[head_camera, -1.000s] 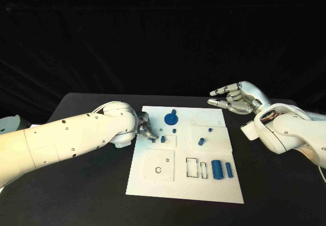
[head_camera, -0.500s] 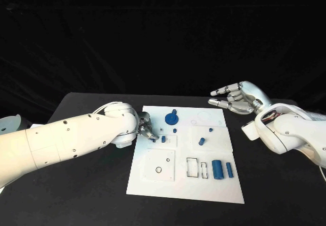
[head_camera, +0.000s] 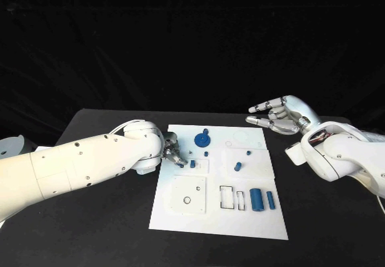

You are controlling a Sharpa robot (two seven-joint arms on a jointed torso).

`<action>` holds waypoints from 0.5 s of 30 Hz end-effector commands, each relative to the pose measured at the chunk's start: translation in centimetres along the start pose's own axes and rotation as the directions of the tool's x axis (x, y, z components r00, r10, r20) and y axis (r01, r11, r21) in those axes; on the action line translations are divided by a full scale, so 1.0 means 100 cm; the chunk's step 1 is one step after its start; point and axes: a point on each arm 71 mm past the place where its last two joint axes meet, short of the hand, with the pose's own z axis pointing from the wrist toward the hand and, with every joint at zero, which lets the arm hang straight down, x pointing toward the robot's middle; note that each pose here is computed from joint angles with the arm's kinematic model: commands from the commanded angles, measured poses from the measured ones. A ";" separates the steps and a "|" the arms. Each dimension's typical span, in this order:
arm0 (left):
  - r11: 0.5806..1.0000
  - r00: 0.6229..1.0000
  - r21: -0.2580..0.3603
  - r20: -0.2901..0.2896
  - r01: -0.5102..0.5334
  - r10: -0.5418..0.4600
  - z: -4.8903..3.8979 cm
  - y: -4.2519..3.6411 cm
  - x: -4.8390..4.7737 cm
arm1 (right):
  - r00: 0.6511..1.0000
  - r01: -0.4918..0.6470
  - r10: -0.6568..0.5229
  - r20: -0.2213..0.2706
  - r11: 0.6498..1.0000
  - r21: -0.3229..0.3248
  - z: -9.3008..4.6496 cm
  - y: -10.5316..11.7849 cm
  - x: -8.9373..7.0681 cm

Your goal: Assemble the parts on the task board

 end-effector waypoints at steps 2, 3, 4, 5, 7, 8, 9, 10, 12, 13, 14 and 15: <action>0.999 0.998 -0.005 -0.039 -0.041 0.041 0.0012 -0.0003 0.0075 | 1.000 0.001 -0.001 -0.014 1.000 -0.009 0.000 0.001 0.002; 0.999 0.998 -0.005 -0.039 -0.042 0.042 0.0013 -0.0004 0.0076 | 1.000 0.001 -0.001 -0.014 1.000 -0.009 0.000 0.001 0.002; 0.999 0.998 -0.005 -0.039 -0.043 0.043 0.0013 -0.0006 0.0076 | 1.000 0.001 -0.001 -0.014 1.000 -0.009 0.000 0.001 0.002; 0.999 0.998 -0.004 -0.039 -0.044 0.043 0.0013 -0.0007 0.0077 | 1.000 0.001 -0.001 -0.015 1.000 -0.009 0.000 0.001 0.002; 0.999 0.998 -0.004 -0.038 -0.045 0.044 0.0014 -0.0010 0.0079 | 1.000 0.001 -0.001 -0.015 1.000 -0.009 0.000 0.001 0.002; 0.999 0.998 -0.004 -0.039 -0.045 0.045 0.0014 -0.0011 0.0080 | 1.000 0.001 -0.001 -0.015 1.000 -0.009 0.000 0.001 0.002; 0.999 0.998 -0.004 -0.039 -0.045 0.045 0.0015 -0.0011 0.0081 | 1.000 0.001 -0.001 -0.015 1.000 -0.009 0.000 0.001 0.002; 0.999 0.998 -0.004 -0.039 -0.045 0.045 0.0016 -0.0012 0.0083 | 1.000 0.001 -0.001 -0.015 1.000 -0.009 0.000 0.001 0.002; 0.999 0.998 -0.003 -0.040 -0.045 0.045 0.0018 -0.0014 0.0088 | 1.000 0.001 -0.001 -0.015 1.000 -0.009 0.000 0.001 0.002; 0.999 0.998 -0.003 -0.041 -0.045 0.045 0.0019 -0.0016 0.0091 | 1.000 0.001 -0.001 -0.014 1.000 -0.009 0.000 0.001 0.002; 0.999 0.998 -0.003 -0.041 -0.045 0.045 0.0020 -0.0018 0.0095 | 1.000 0.001 -0.001 -0.014 1.000 -0.010 0.000 0.001 0.002; 0.999 0.998 -0.002 -0.042 -0.046 0.045 0.0021 -0.0020 0.0099 | 1.000 0.001 -0.001 -0.014 1.000 -0.010 0.000 0.001 0.002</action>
